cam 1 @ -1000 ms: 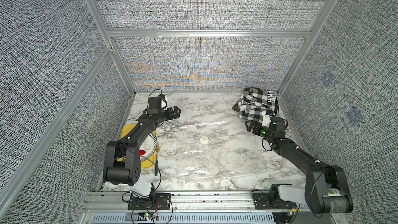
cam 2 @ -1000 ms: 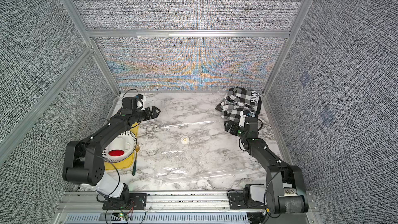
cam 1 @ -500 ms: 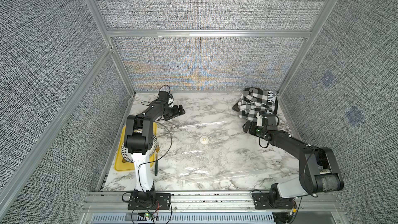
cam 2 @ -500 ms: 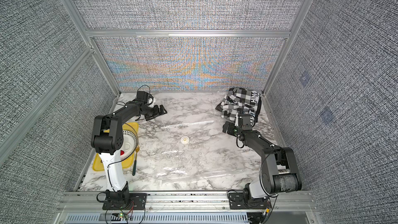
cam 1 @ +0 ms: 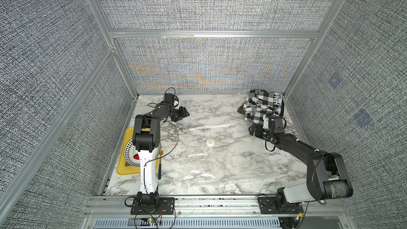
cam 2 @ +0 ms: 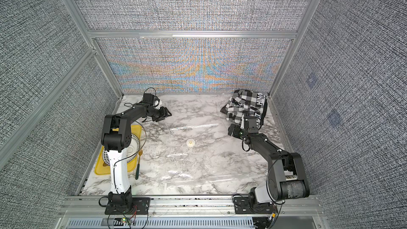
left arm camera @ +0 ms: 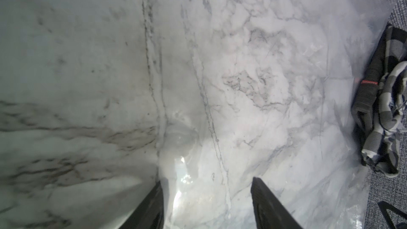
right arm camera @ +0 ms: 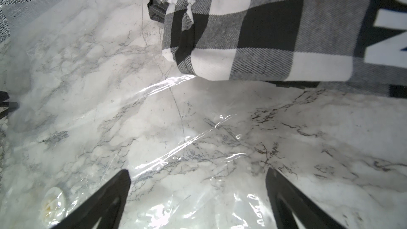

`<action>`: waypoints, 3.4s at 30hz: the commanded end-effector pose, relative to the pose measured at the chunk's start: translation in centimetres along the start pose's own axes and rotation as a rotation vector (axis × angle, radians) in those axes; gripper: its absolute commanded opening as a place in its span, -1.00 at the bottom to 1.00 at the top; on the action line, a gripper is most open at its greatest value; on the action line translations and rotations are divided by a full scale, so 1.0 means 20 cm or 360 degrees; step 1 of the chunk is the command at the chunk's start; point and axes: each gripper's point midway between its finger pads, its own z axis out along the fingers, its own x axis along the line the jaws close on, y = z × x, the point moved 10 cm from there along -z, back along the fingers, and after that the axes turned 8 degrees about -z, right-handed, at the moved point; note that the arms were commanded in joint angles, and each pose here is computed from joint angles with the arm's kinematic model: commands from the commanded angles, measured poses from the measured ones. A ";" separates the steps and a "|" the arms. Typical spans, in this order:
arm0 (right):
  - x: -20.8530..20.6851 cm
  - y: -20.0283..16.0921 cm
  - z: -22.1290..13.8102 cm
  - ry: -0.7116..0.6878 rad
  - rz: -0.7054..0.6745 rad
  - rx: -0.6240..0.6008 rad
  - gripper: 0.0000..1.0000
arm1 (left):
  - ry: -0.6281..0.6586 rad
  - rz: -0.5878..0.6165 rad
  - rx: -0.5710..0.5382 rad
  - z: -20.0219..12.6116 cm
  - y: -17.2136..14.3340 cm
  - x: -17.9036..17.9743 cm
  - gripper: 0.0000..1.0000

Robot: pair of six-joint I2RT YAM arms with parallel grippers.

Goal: Place the folded shirt into the vacuum bag
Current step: Adjust the vacuum bag at the center of the board.

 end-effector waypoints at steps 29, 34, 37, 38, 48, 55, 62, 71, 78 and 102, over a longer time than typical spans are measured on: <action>0.00 0.00 0.00 0.0012 -0.0018 0.0007 0.97 | 0.0095 0.0074 -0.0771 -0.74 0.04 -0.23 -1.00; 0.01 -0.01 0.02 0.0073 -0.0022 0.0029 0.97 | 0.0128 -0.0018 -0.0838 -0.78 0.02 -0.11 -1.00; 0.05 -0.02 0.04 0.0194 -0.0055 0.0061 0.97 | 0.0108 -0.0078 -0.0910 -0.86 0.00 -0.05 -1.00; 0.07 -0.02 0.05 0.0214 -0.0070 0.0080 0.97 | 0.0117 -0.0094 -0.0937 -0.89 0.00 -0.04 -1.00; 0.25 -0.18 0.16 0.0564 -0.0210 0.0355 0.66 | 0.0120 -0.0190 -0.1135 -1.10 -0.10 0.04 -1.00; 0.39 -0.35 0.21 0.0732 -0.0318 0.0547 0.31 | 0.0126 -0.0197 -0.1179 -1.12 -0.15 0.08 -1.00; 0.40 -0.24 0.26 0.0453 -0.0374 0.0509 -0.77 | 0.0126 -0.0178 -0.1263 -1.20 -0.23 0.08 -1.00; 0.56 0.15 0.27 0.0445 -0.0439 0.0307 -1.00 | 0.0240 -0.0167 -0.1642 -1.40 -0.44 0.10 -1.00; 0.70 0.51 0.40 0.0399 -0.0514 0.0228 -1.00 | 0.0213 -0.0150 -0.2021 -1.49 -0.61 0.14 -1.00; 0.84 0.81 0.87 0.0750 -0.0327 0.0130 0.16 | 0.1361 -0.0807 -0.1581 -1.31 -0.46 0.56 0.86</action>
